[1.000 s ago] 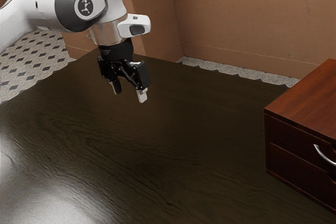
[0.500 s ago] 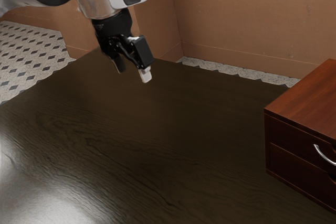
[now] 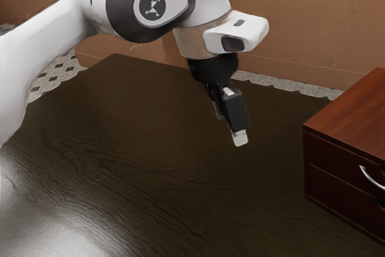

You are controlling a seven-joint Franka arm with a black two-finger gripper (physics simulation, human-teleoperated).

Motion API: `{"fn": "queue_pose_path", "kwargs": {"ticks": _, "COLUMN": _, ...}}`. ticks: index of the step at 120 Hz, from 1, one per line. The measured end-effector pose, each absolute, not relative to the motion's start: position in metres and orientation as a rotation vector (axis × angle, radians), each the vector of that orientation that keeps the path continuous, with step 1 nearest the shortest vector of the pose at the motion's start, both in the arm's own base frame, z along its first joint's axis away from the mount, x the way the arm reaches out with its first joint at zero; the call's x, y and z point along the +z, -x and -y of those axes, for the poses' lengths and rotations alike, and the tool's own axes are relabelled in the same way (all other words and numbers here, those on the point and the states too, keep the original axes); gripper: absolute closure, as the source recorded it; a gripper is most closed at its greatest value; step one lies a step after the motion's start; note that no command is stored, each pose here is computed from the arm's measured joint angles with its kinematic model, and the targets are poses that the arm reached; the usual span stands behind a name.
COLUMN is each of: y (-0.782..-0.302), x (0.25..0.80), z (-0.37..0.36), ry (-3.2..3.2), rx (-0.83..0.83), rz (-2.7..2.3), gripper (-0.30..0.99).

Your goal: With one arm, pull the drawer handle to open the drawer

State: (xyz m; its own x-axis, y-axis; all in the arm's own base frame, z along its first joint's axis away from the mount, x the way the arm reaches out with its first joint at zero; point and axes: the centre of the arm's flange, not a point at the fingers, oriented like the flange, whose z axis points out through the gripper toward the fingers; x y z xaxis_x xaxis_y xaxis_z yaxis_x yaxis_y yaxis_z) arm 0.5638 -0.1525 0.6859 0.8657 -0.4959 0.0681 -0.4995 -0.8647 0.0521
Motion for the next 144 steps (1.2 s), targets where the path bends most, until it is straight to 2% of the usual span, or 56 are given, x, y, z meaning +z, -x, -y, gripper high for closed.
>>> {"fn": "queue_pose_path", "kwargs": {"ticks": 25, "y": -0.565, "x": 0.638, "z": 0.220, "ry": -2.689, "rx": -0.010, "rz": 1.398, "gripper": 0.00}}
{"fn": "queue_pose_path", "kwargs": {"ticks": 52, "y": -0.552, "x": 0.638, "z": 0.266, "ry": -2.427, "rx": 0.055, "rz": 1.829, "gripper": 0.00}}
{"fn": "queue_pose_path", "kwargs": {"ticks": 99, "y": -0.578, "x": 0.626, "z": 0.305, "ry": -2.131, "rx": 0.184, "rz": 2.236, "gripper": 0.00}}
{"fn": "queue_pose_path", "kwargs": {"ticks": 144, "y": -0.575, "x": 0.618, "z": 0.325, "ry": -1.950, "rx": 0.195, "rz": 2.418, "gripper": 0.00}}
